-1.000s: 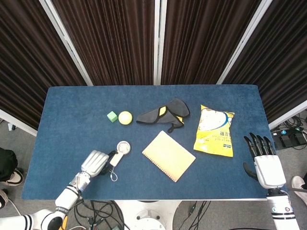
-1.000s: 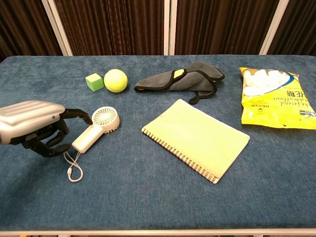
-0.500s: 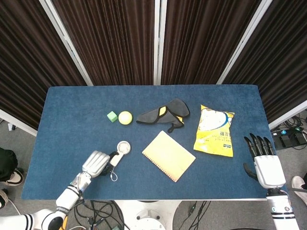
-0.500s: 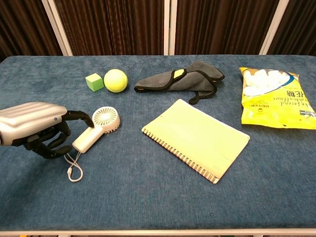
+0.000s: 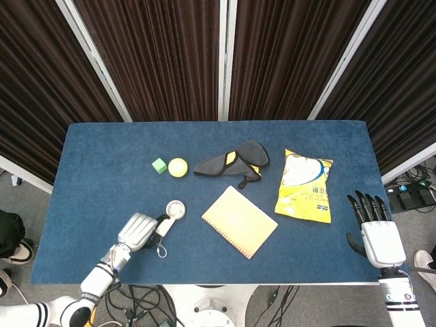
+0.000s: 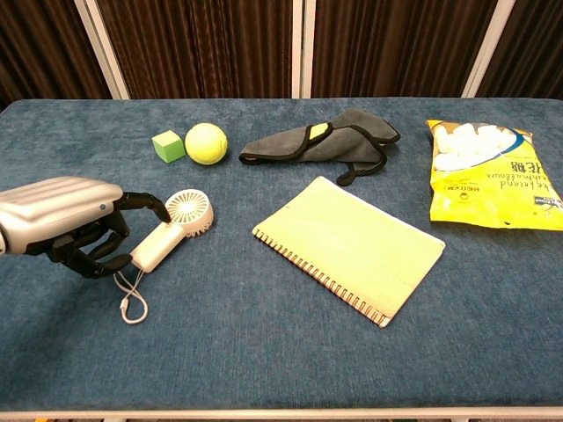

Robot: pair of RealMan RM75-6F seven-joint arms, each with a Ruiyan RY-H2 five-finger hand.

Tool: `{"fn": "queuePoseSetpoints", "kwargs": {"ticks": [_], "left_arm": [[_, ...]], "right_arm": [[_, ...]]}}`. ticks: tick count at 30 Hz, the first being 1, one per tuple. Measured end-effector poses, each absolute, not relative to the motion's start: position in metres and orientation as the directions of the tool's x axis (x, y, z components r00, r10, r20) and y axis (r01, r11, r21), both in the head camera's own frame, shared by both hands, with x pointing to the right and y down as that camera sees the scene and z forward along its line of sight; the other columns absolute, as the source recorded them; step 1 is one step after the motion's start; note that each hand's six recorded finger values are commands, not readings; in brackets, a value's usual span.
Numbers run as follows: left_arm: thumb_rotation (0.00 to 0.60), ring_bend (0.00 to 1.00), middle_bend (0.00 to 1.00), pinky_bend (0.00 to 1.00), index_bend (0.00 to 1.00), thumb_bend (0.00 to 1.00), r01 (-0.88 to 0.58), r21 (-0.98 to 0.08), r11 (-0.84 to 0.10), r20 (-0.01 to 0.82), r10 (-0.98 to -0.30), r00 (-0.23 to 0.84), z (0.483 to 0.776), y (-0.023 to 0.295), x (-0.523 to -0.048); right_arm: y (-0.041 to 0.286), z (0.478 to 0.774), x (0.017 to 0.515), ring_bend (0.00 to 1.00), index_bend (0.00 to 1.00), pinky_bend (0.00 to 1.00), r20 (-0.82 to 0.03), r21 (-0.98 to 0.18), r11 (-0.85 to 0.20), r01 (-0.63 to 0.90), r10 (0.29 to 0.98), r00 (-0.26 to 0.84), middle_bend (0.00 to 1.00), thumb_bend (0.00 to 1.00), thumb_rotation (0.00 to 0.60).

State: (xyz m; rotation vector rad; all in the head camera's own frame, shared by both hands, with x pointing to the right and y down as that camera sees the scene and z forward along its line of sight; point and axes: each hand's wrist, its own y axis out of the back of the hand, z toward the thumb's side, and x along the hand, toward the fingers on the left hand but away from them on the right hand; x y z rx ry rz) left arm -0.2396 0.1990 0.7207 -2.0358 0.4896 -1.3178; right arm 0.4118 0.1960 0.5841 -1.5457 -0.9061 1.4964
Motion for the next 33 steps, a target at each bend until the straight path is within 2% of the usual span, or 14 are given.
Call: {"fn": "queuePoseSetpoints", "kwargs": {"ticks": [19,33], "left_arm": [[0.6,0.82,0.78,0.79,0.23,0.43,0.046,-0.679,-0.733,0.68,-0.605,0.414,0.726,0.204,-0.243],[0.6,0.82,0.78,0.79,0.23,0.43,0.063,-0.646,-0.761,0.709,-0.567,0.419,0.735,0.202,-0.236]], "right_arm": [[0.197,0.587,0.414,0.0,0.0,0.0,-0.448,-0.894,-0.447,-0.03,0.893,0.045,0.0,0.25,0.6],[0.197,0.589,0.416,0.0,0.0,0.0,-0.451,-0.893,-0.45,-0.031,0.892,0.043,0.0,0.24,0.6]]}}
